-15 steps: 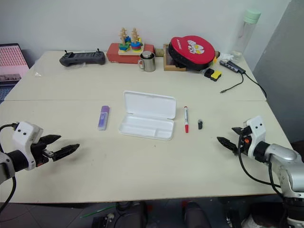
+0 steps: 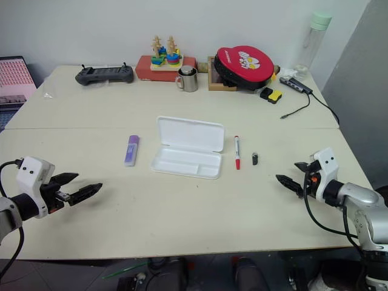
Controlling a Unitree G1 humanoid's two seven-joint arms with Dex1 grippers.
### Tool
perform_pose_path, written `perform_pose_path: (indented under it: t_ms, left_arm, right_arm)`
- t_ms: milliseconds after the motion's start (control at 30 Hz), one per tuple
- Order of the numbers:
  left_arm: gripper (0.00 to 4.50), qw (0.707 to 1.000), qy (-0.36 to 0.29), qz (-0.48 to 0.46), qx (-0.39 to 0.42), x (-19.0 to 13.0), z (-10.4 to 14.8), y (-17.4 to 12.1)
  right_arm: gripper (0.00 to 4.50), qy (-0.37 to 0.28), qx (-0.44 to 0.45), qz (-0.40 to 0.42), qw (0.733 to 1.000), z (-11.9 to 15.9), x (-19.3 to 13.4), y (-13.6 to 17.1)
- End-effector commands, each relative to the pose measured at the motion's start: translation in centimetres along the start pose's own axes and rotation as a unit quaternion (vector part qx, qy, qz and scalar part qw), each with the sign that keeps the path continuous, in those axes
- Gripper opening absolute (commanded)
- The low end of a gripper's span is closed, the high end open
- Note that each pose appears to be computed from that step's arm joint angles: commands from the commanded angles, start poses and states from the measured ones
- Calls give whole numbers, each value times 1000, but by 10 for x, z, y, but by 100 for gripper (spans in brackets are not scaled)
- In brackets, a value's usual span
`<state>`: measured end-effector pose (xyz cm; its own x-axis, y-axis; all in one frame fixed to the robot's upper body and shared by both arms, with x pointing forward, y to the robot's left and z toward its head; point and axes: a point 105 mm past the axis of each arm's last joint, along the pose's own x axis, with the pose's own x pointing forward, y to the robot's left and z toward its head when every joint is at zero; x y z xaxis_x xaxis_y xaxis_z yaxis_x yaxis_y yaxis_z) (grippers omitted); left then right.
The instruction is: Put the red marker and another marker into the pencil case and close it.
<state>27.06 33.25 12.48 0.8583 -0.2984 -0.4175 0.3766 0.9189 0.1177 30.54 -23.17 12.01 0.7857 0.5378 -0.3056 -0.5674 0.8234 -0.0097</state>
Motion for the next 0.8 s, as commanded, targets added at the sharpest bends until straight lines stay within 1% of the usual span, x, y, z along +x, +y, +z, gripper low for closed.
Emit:
perform_pose_path:
  t_ms: [33,333,500,567,633,667,700,800]
  left_arm:
    - [450,1000,-13,6,17,-1,8,1]
    - [450,1000,-6,7,22,-1,6,1]
    - [450,1000,-7,2,27,0,8,-1]
    - [450,999,-13,-6,34,2,14,-5]
    - [450,998,-24,-41,49,8,24,-20]
    - [450,997,-28,-58,52,10,27,-27]
    - [450,994,-34,-80,61,12,32,-36]
    - [450,984,-81,-144,72,13,62,-58]
  right_arm:
    - [449,-23,-13,5,1000,15,-2,0]
    - [449,-23,-17,8,1000,16,-2,3]
    - [449,-35,-24,26,999,28,-2,13]
    - [449,-50,-34,41,997,40,2,20]
    - [449,-68,-46,68,994,60,13,36]
    - [449,-70,-50,77,993,65,17,41]
    - [449,-59,-62,89,992,67,25,50]
    - [449,-25,-83,132,987,63,60,83]
